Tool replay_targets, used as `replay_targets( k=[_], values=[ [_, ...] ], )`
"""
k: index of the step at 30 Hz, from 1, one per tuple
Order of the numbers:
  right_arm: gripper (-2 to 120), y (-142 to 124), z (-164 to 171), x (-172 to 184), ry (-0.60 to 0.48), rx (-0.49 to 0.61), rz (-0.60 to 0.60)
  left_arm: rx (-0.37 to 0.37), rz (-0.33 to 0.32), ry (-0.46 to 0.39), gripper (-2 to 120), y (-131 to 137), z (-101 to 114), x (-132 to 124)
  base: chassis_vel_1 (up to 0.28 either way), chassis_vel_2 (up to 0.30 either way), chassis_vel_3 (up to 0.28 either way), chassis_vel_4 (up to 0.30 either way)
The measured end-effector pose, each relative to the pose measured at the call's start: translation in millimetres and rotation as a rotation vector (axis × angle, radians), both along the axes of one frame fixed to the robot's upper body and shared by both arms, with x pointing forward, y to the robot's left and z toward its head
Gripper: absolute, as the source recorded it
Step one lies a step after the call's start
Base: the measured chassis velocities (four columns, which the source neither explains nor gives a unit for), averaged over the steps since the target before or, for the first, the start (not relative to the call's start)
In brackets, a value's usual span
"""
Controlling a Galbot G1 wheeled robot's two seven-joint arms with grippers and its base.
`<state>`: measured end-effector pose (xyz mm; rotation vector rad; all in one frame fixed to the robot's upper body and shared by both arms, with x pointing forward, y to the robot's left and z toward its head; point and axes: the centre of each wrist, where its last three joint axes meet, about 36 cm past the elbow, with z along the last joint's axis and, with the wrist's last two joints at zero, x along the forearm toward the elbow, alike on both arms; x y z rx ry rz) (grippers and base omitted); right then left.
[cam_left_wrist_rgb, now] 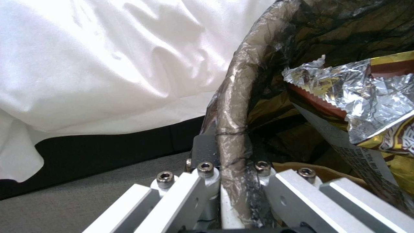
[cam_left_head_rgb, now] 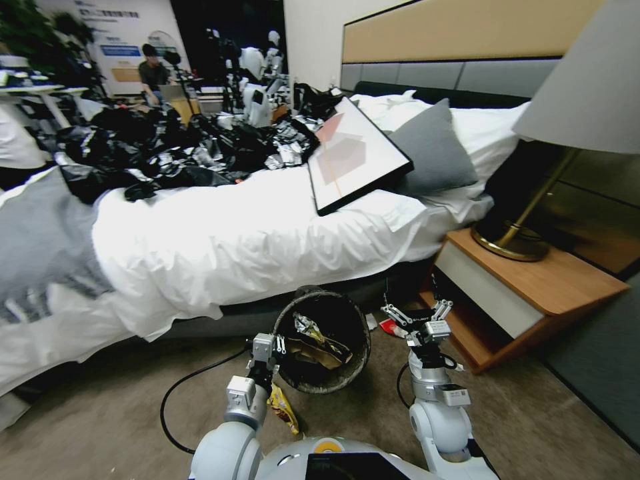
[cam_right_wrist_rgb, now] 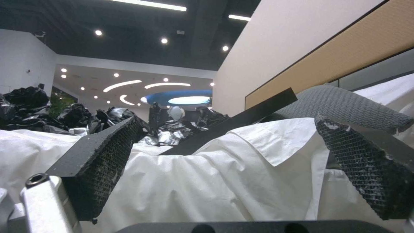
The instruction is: Pick up the trash bin, then pick up the garbage from the floor and place it into the trash bin.
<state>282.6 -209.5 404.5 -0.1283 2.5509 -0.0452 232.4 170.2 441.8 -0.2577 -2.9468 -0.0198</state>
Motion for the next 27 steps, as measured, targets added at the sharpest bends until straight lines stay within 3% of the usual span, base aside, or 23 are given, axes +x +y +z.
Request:
replay_targets(
  k=[27],
  values=[
    [100, -2.6, 1.0, 12.4, 0.014, -0.014, -0.046, 0.001, 0.011, -0.024, 0, 0.3, -3.1, 2.1, 0.0, 0.0, 0.0, 0.0]
  ],
)
